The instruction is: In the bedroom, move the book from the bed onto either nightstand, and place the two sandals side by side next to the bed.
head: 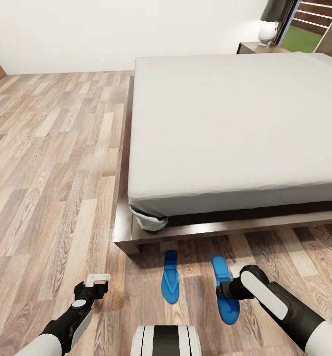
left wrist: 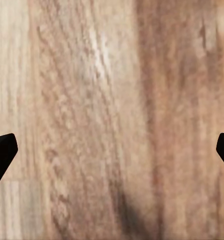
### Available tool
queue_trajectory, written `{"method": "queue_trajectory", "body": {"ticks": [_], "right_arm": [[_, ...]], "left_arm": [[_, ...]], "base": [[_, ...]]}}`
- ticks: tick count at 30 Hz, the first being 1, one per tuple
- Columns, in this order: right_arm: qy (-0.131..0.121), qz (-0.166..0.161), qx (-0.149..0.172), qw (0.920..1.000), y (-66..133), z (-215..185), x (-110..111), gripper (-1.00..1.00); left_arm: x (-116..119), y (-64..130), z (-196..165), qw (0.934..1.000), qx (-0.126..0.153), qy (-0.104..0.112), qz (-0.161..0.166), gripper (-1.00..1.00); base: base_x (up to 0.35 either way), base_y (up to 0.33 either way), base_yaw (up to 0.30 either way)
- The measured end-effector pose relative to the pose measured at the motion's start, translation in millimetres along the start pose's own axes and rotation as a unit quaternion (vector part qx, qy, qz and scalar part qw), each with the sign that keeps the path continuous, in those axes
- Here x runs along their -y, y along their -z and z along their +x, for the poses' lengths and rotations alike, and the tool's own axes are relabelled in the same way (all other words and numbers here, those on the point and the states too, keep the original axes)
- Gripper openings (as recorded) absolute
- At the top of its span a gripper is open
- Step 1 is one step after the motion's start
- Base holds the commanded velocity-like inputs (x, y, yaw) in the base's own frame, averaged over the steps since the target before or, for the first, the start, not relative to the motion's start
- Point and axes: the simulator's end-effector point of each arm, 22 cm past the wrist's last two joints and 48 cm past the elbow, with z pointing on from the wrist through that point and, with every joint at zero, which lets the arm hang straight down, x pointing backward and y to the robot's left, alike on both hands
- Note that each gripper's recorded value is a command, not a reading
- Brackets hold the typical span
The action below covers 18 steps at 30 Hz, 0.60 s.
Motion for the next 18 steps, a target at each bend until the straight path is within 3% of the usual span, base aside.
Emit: {"method": "queue_trajectory", "body": {"ticks": [4, 8, 15, 18], "right_arm": [[-0.014, 0.021, -0.004, 0.9997, -16.7, 7, 4, -1.00], [0.001, 0.040, 0.001, 0.9992, -25.6, 8, -4, -1.00], [0.017, 0.017, 0.006, 0.9997, -27.7, 6, -56, -1.00], [0.018, 0.010, 0.011, 0.9997, -25.3, 0, -68, -1.00]], "left_arm": [[0, 0.0, 0, 1.0000, -0.001, -0.001, 0.001, 1.00], [3, 0.1, -2, 1.0000, 0.000, 0.001, 0.005, 1.00], [0, -0.4, 2, 1.0000, -0.007, -0.001, 0.004, 1.00], [-31, -2.8, 11, 0.9996, -0.023, -0.011, -0.014, 1.00]], "base": [[0.000, 0.000, 0.000], [0.000, 0.000, 0.000], [0.000, 0.000, 0.000], [0.000, 0.000, 0.000]]}}
